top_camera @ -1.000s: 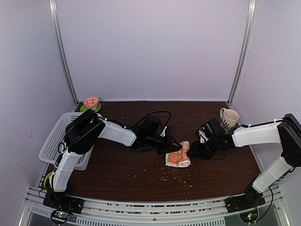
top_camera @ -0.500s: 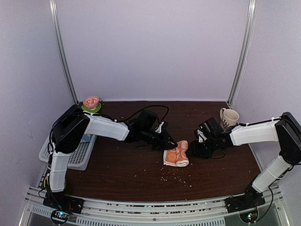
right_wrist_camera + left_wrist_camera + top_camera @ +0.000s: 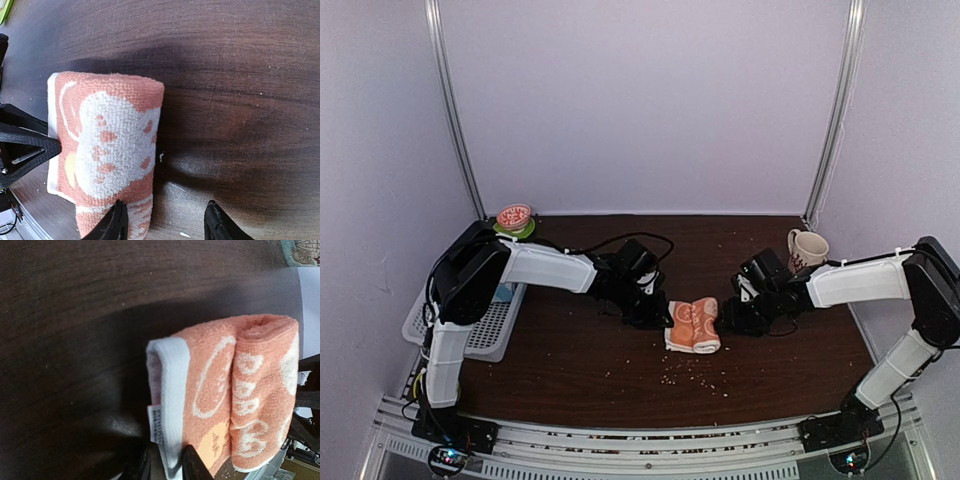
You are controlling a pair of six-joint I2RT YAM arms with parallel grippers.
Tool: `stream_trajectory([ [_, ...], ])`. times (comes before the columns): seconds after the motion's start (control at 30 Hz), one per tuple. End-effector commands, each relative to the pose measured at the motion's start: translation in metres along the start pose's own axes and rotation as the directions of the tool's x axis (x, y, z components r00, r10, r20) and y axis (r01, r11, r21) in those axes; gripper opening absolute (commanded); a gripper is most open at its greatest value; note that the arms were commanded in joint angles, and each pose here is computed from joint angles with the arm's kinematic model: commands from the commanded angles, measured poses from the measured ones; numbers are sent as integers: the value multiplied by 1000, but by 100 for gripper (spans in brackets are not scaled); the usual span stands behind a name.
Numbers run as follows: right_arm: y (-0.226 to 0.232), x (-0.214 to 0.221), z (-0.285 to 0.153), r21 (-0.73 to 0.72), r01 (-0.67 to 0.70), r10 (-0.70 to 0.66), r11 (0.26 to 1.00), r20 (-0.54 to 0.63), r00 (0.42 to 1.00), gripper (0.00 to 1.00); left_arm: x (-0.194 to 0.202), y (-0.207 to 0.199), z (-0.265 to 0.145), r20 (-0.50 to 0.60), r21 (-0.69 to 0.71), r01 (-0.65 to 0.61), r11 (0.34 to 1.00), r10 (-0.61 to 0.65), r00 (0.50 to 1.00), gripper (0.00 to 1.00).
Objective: Roll the towels
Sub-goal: Roll the towel at the center of the board.
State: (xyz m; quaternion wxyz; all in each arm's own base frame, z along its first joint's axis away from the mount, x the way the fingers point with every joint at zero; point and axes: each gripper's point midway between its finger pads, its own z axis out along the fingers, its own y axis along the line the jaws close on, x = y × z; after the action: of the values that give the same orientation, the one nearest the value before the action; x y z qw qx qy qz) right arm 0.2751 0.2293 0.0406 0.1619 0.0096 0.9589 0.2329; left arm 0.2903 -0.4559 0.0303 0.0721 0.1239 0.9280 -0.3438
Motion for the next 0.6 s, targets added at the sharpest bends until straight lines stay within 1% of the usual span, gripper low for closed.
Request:
stream_trajectory([
  [0.0, 2, -6, 0, 23, 19, -19, 1000, 13, 1000, 53, -8, 9, 2, 12, -47, -35, 998, 36, 999, 24],
  [0.07, 2, -5, 0, 28, 22, -22, 999, 12, 1000, 53, -7, 8, 6, 0, -41, -41, 998, 41, 999, 23],
  [0.33, 10, -8, -1, 49, 40, -40, 998, 10, 999, 55, 2, -4, 16, -26, -4, -59, 998, 59, 998, 8],
  [0.57, 21, -10, 1, 57, 54, -55, 997, 8, 998, 57, 10, -8, 18, -37, 12, -55, 998, 56, 998, 4],
])
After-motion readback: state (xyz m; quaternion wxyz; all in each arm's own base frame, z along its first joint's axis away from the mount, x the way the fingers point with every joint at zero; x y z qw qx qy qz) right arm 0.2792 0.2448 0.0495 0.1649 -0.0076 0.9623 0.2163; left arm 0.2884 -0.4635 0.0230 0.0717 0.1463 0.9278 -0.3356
